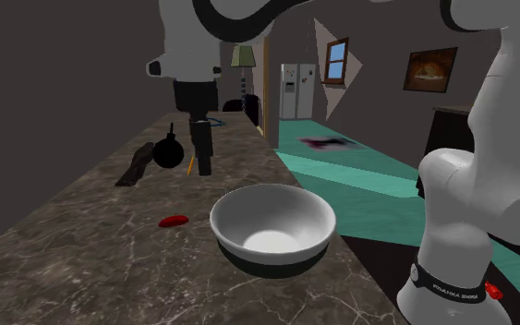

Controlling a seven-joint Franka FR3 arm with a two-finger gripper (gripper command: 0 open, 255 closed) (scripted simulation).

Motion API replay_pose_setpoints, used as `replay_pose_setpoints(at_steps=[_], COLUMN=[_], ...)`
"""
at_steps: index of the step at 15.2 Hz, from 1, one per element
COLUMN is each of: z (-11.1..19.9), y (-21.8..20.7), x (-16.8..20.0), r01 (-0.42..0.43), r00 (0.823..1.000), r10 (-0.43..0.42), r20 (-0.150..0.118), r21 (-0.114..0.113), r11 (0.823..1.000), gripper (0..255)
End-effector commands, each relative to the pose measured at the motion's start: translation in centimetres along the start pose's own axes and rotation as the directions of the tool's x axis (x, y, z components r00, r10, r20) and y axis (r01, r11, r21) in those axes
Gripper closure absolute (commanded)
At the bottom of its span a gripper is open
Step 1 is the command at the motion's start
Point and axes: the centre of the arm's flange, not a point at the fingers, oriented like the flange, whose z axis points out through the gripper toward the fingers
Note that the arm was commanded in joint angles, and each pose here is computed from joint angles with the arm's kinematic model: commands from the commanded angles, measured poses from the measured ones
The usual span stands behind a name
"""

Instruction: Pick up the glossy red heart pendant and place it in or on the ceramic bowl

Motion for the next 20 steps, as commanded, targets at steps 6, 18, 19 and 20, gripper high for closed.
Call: replay_pose_setpoints(at_steps=[6,18,19,20], z=[4.0,7.5,7.5,7.5], y=[-1.6,-1.7,-1.7,-1.7], x=[7.1,7.0,7.0,7.0], r01=[0.128,0.128,0.128,0.128], r00=[0.991,0.991,0.991,0.991], r10=[-0.129,-0.129,-0.129,-0.129], r20=[0.031,0.031,0.031,0.031], r21=[0.017,0.017,0.017,0.017], r11=[0.992,0.992,0.992,0.992], gripper=[0,0,0,0])
